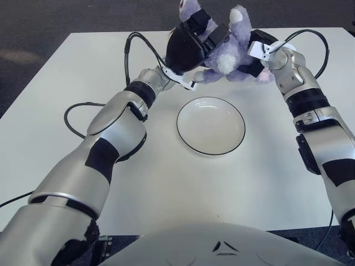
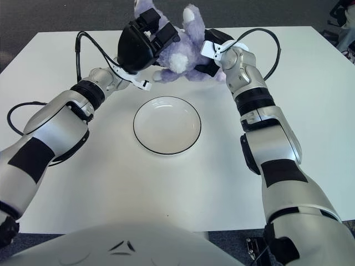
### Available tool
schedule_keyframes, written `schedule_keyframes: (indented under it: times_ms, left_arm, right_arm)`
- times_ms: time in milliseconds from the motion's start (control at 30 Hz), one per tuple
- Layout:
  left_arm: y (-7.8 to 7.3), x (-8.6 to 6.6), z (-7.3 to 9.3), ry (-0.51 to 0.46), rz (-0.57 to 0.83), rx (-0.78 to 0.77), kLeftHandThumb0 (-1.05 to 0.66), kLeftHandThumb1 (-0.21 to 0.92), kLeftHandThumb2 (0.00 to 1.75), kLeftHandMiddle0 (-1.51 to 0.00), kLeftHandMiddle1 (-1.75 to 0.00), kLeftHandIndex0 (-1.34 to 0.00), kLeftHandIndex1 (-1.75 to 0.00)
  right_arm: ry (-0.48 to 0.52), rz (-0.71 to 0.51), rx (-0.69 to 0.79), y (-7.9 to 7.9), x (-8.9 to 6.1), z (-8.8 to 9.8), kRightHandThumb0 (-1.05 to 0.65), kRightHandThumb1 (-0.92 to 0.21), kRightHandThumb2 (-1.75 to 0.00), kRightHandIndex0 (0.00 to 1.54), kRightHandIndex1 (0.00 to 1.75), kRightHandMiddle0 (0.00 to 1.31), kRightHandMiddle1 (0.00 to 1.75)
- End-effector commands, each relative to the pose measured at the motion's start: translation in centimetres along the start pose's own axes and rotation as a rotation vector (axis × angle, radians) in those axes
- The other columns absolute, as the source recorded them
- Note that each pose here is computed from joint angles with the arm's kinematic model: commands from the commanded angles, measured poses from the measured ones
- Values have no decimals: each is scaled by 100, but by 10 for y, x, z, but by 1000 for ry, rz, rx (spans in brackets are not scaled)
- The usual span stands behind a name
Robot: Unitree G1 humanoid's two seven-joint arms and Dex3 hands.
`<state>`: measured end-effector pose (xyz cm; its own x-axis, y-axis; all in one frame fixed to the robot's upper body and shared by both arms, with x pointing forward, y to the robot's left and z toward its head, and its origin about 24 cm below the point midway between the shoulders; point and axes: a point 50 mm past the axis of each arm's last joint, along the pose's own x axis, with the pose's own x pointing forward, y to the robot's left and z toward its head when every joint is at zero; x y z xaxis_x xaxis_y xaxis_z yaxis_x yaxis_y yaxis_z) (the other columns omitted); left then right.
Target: Put the doll into the plate.
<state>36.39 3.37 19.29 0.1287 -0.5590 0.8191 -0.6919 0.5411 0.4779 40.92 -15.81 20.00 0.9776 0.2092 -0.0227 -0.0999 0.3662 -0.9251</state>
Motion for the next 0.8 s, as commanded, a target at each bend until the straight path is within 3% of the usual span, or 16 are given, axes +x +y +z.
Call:
schedule_keyframes:
  times_ms: [0, 100, 200, 367, 467, 767]
  left_arm:
    - [4, 2, -9, 67, 19, 18, -38, 78, 71, -66, -172, -28, -175]
    - [4, -2, -11, 109, -6, 9, -36, 87, 59, -50, -160, -23, -175]
    - [4, -3, -13, 143, -25, -9, -60, 90, 64, -34, -138, -7, -156]
    - [8, -7, -22, 243, -43, -75, -72, 92, 68, -23, -117, -1, -120]
    - [12, -9, -29, 328, -43, -145, -75, 92, 72, -21, -113, 0, -110]
    - [13, -18, -40, 571, -77, -393, -80, 92, 81, -15, -108, 0, -102]
  right_arm:
    - [58, 2, 5, 11, -3, -12, 0, -2, -161, 87, 159, 62, 175]
    - [67, -23, 27, 12, -5, -14, 0, -2, -161, 87, 160, 62, 175]
    - [67, -41, 51, 11, -7, -15, 0, -1, -162, 88, 160, 63, 175]
    - [29, -104, 45, 12, -10, -15, 0, 1, -163, 89, 160, 64, 175]
    - [6, -148, 43, 14, -13, -15, 0, 1, -164, 89, 160, 64, 175]
    - [9, -259, 143, 21, -21, -11, 0, 4, -164, 96, 149, 67, 175]
